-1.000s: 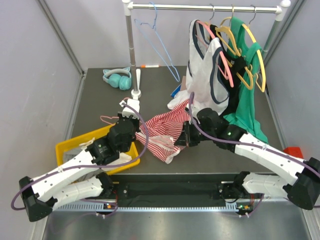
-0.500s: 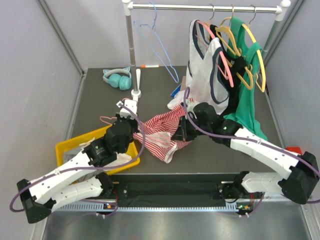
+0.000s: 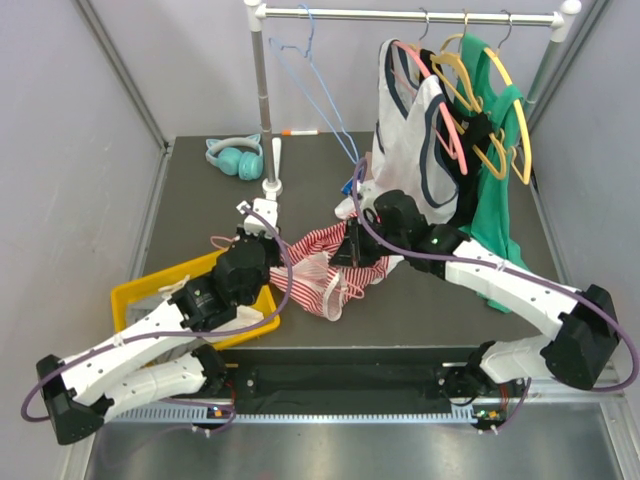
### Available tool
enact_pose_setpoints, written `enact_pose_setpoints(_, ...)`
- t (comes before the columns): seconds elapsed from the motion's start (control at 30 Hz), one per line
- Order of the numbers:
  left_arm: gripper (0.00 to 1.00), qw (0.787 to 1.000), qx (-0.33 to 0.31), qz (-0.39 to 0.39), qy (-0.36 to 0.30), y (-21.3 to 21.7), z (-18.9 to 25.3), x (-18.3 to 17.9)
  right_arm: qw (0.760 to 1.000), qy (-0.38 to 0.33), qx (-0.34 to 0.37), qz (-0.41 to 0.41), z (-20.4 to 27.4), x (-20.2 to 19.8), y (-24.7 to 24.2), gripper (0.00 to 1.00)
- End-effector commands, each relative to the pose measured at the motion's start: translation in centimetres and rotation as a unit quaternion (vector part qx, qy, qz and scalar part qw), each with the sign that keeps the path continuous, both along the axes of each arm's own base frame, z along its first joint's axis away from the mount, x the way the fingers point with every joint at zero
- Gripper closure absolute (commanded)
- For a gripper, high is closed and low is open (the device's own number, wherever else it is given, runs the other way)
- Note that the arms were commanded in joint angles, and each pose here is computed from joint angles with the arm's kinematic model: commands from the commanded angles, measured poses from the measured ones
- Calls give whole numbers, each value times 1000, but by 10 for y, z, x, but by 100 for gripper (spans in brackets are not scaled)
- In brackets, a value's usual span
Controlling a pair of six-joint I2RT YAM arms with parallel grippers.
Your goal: Place the tank top on the hanger
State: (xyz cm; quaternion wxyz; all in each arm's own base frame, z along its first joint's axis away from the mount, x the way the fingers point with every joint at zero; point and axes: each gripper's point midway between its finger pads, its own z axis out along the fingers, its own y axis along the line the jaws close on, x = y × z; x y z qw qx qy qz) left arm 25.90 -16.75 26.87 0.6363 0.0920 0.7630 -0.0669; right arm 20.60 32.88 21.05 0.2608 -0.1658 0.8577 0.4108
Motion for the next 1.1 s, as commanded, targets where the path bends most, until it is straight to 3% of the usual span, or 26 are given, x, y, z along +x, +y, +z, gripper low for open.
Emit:
enact_pose_setpoints(0.0, 100, 999, -45, -13, -23, -13, 21, 4, 998, -45, 45, 12, 39, 8, 17, 100)
enact_pose_setpoints(0.4, 100, 998, -44, -38, -19, -28, 19, 6, 997, -47, 53, 17, 41, 6, 28, 97)
enact_pose_setpoints(0.47, 100, 998, -44, -39, -20, -28, 19, 6, 997, -50, 49, 18, 40, 6, 27, 87)
enact_pose_setpoints(0.5, 100, 998, -44, -37, -21, -27, 20, 6, 997, -56, 50, 19, 43, 5, 25, 68)
enact_pose_setpoints(0.57, 100, 998, -51, -31, -24, -22, 21, 5, 996, -66, 46, 24, 46, 4, 22, 47)
enact_pose_setpoints(0.6, 100, 998, -52, -34, -25, -23, 21, 4, 996, -74, 47, 23, 51, 3, 19, 31)
enact_pose_setpoints(0.67, 100, 997, -56, -43, -24, -24, 23, 1, 996, -81, 40, 25, 53, 0, 13, 16)
enact_pose_setpoints(0.8, 100, 997, -55, -52, -15, -25, 22, -2, 994, -108, 21, 14, 64, -3, -6, 6)
enact_pose_setpoints(1.07, 100, 996, -58, -63, -11, -28, 25, -5, 987, -157, -22, 38, 56, -21, -40, 7)
